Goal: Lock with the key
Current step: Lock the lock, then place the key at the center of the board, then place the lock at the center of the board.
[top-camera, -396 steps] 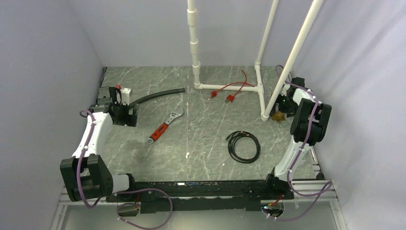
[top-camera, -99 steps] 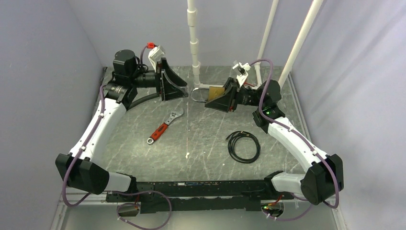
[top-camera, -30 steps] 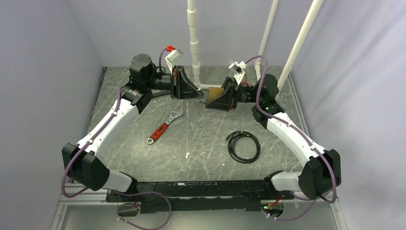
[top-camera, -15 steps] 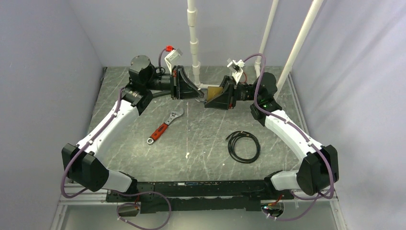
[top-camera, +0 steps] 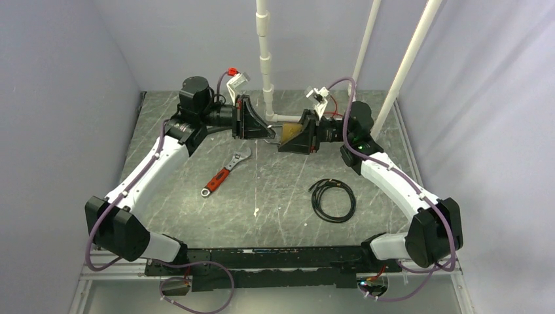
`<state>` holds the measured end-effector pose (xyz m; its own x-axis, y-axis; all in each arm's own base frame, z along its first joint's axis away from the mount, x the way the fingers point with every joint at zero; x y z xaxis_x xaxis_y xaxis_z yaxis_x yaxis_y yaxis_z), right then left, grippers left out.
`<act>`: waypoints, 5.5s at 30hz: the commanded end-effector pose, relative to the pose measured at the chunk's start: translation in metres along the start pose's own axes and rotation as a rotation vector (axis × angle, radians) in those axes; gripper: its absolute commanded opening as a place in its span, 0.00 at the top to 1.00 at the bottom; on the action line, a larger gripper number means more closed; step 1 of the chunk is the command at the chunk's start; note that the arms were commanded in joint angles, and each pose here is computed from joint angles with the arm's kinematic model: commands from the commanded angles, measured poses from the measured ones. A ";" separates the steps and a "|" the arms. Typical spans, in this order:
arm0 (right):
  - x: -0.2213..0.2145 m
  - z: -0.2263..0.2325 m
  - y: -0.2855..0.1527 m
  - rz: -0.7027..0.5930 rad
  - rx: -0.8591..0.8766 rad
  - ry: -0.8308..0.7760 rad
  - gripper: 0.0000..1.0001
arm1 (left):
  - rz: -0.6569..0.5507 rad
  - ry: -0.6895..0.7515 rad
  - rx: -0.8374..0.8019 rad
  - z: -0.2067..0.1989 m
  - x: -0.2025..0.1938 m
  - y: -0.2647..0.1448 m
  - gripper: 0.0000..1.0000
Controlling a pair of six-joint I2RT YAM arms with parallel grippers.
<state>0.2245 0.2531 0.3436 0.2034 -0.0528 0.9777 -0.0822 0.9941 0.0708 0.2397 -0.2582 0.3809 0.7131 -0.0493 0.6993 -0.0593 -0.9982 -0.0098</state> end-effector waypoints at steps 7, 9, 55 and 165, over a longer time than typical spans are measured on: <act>0.006 0.003 -0.010 0.009 -0.055 -0.094 0.32 | 0.081 0.079 0.033 0.004 -0.013 -0.016 1.00; 0.005 0.004 -0.014 0.024 -0.065 -0.099 0.27 | 0.095 0.079 0.027 0.002 -0.016 -0.018 1.00; -0.053 0.016 -0.027 0.240 -0.066 -0.145 1.00 | 0.207 0.175 0.012 -0.010 -0.040 -0.030 1.00; -0.127 -0.071 -0.010 0.713 -0.510 -0.452 0.42 | 0.197 -0.544 0.129 0.117 -0.070 0.004 0.95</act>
<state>0.2579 0.2547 0.1866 -0.1294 0.6821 0.7197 0.3468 0.7112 -0.6116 0.2811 -0.2607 0.2175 0.9787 -0.1546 0.1353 -0.1064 -0.9448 -0.3098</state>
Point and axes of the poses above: each gripper's point midway between its finger pads, its own y axis out along the fingers, its own z axis along the line the jaws close on, x = y × z, the point moved 4 cm from there along -y, back along the fingers, and after that the axes turned 15 degrees about -y, right-handed, at the moved point
